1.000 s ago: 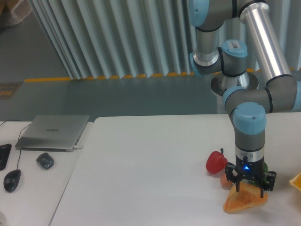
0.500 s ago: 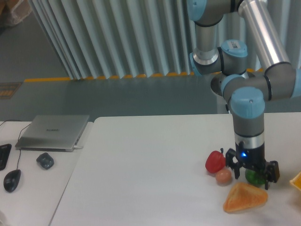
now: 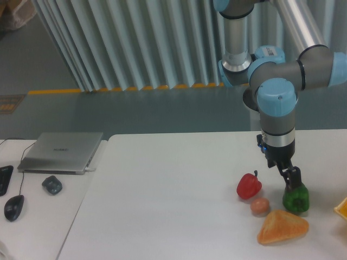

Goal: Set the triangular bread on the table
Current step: 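Raise the open gripper up away from the bread slice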

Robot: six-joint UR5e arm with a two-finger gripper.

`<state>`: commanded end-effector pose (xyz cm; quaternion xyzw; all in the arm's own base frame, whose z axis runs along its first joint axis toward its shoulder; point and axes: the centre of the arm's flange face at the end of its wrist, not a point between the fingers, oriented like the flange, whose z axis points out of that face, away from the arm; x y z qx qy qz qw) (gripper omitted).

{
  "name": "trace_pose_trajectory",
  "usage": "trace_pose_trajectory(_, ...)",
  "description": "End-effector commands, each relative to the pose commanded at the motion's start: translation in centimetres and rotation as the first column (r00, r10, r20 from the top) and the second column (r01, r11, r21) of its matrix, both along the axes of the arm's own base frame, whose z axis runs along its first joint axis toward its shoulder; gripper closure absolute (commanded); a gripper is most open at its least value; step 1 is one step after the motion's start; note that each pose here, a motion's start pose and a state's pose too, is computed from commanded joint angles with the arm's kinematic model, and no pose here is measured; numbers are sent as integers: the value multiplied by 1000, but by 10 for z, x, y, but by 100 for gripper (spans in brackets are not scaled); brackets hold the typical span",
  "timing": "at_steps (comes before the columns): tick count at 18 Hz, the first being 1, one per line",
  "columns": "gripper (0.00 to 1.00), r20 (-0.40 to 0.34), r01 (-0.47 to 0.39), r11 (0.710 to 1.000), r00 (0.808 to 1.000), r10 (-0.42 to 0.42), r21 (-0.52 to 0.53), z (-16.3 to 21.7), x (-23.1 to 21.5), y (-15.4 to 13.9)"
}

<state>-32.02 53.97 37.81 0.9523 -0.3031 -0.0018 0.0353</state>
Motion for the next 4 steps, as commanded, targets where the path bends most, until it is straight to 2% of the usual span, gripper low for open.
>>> trace_pose_trajectory(4, 0, -1, -5, 1000, 1000, 5, 6, -1, 0, -1)
